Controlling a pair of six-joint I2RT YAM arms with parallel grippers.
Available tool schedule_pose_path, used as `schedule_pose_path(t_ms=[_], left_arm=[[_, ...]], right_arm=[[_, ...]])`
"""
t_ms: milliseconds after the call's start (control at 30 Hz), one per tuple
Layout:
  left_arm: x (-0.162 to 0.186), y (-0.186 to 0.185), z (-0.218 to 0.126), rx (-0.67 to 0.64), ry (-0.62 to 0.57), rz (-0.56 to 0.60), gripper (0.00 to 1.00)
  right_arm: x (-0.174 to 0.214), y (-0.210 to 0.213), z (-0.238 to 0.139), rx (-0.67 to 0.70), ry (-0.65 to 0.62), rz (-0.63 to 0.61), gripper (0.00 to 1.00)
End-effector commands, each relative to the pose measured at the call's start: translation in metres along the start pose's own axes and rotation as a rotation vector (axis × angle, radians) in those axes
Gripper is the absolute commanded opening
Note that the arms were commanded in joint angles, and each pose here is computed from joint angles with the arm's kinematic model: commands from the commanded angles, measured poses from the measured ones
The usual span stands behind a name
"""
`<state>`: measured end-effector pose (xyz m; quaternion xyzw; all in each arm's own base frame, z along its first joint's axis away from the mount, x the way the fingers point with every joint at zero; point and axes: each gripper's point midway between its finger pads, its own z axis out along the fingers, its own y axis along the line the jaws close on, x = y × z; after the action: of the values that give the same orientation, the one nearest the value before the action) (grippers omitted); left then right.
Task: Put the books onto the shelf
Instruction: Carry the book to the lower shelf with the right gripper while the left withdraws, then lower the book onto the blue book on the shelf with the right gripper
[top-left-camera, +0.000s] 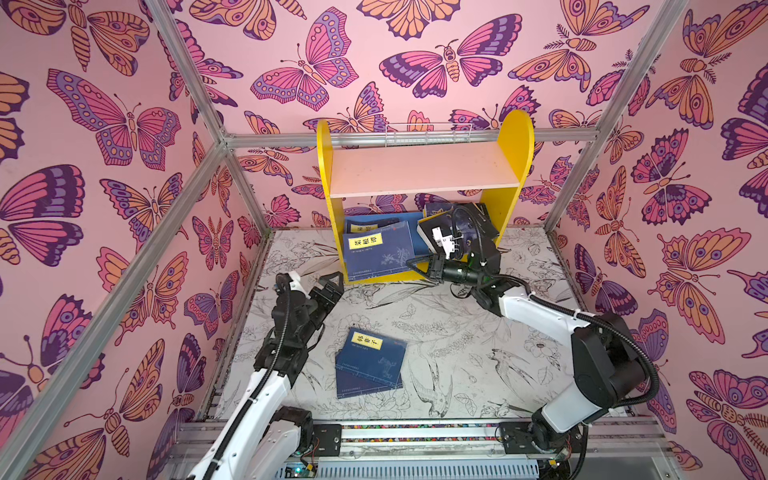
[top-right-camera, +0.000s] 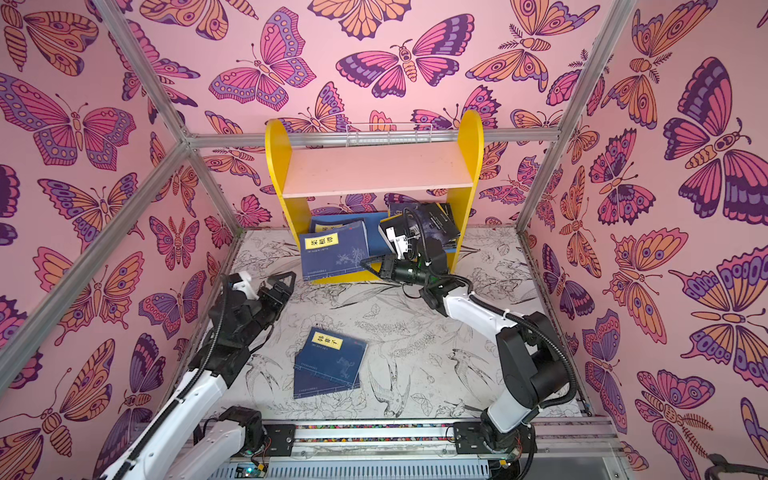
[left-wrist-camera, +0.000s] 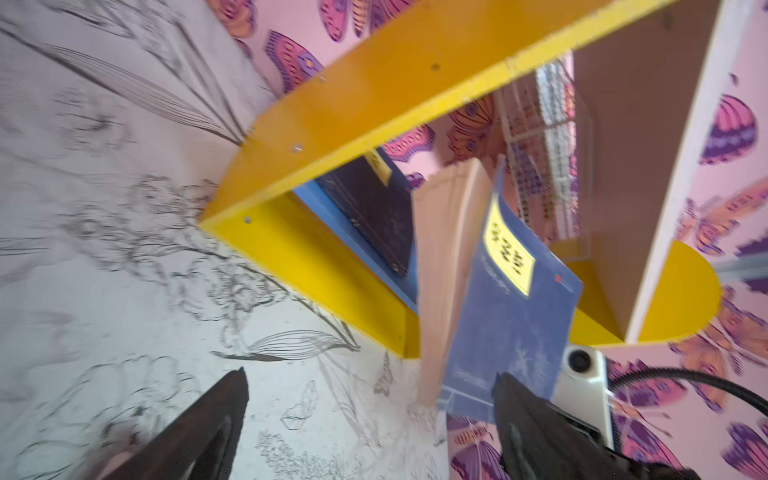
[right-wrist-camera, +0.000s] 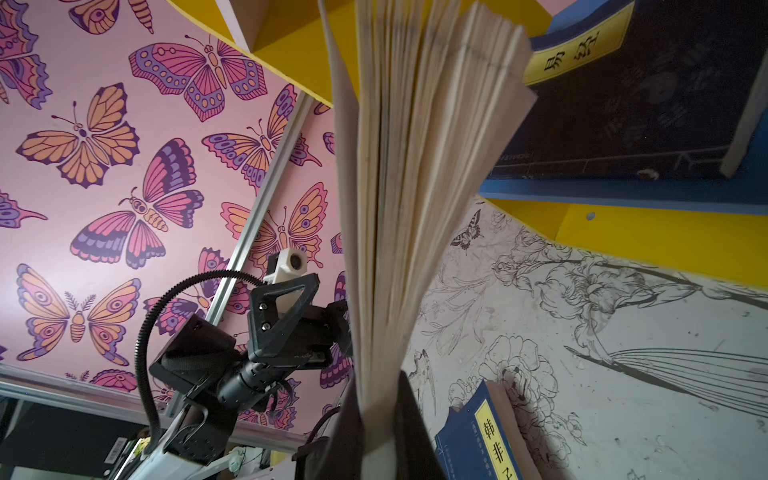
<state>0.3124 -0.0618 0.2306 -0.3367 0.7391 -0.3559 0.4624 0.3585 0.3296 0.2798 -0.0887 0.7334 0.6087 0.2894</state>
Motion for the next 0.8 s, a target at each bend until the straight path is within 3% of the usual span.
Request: schedule_pose_path(t_ms=[0, 167, 533, 767], left_arm=[[0.009, 0.086, -0.019, -0.359, 0.001, -0.033, 0.94], [0.030, 0.111, -0.018, -0.432, 0.097, -0.053, 0.92], [0.042, 0.121, -0.010, -0.454, 0.154, -0.045, 0.91], [0.045, 0.122, -0.011, -0.444, 0.163, -0.036, 0.91]], right_arm=[[-0.022, 0.014, -0.004, 0.063, -0.057, -0.116, 0.00], [-0.040, 0.001, 0.007, 0.113, -0.097, -0.110, 0.00], [-0.075, -0.043, 0.043, 0.246, -0.129, -0.057, 0.00], [-0.090, -0.049, 0.066, 0.209, -0.131, -0.043, 0.00]])
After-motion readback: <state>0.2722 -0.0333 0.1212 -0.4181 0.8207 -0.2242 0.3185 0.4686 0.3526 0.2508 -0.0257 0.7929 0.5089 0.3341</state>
